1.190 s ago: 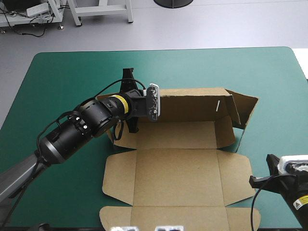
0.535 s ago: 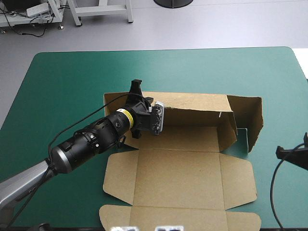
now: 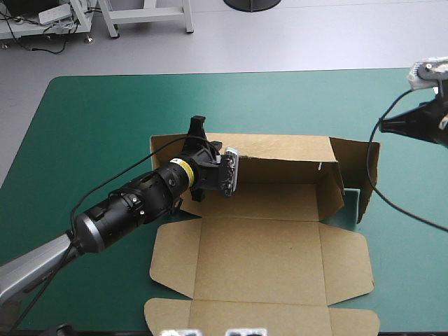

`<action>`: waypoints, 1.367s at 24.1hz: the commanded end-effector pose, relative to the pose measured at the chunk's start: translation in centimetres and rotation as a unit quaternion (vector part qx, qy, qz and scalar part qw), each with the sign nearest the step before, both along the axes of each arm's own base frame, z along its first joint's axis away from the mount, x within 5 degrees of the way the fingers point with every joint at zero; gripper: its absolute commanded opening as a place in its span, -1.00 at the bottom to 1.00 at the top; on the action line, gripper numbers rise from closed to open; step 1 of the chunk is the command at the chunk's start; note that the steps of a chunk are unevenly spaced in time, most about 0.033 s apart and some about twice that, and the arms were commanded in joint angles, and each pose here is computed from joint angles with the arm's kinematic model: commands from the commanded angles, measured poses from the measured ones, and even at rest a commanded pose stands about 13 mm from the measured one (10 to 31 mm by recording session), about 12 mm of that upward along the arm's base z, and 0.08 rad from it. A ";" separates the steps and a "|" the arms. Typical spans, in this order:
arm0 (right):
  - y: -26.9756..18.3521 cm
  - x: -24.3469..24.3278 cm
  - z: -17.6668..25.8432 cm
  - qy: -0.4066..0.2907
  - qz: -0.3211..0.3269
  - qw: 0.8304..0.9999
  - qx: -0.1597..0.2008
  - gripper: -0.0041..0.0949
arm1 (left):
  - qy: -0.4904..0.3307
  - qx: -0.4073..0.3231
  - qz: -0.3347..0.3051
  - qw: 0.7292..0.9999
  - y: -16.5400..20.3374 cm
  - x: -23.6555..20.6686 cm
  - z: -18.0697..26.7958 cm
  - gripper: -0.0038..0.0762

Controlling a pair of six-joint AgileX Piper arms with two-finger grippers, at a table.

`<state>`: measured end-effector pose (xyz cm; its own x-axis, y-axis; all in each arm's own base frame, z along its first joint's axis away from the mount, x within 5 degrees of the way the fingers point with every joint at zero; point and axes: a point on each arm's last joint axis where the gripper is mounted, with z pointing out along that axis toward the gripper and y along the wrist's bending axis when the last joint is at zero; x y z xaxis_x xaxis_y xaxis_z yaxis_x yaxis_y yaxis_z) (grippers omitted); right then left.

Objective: Fold the box

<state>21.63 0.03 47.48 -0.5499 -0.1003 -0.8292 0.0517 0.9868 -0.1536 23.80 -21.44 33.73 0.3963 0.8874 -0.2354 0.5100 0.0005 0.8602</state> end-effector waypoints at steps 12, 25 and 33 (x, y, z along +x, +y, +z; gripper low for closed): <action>-5.2 9.8 -3.9 0.076 0.151 0.959 0.227 -0.97 | -0.001 -0.006 0.018 1.000 0.7 -0.5 1.3 -0.92; -5.8 13.3 -9.7 0.160 0.180 0.928 0.283 -0.97 | -0.004 0.011 0.025 1.000 0.9 -0.4 1.2 -0.92; -5.2 11.5 -13.2 0.206 0.198 0.916 0.281 -0.97 | 0.003 -0.005 0.034 0.999 0.9 -0.4 1.2 -0.92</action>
<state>34.71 -5.79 32.00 -0.8792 0.0405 -0.4748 -0.2103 0.8611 0.4628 23.73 -21.13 33.66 0.3643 0.9045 -0.2216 0.5201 -0.0003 0.8541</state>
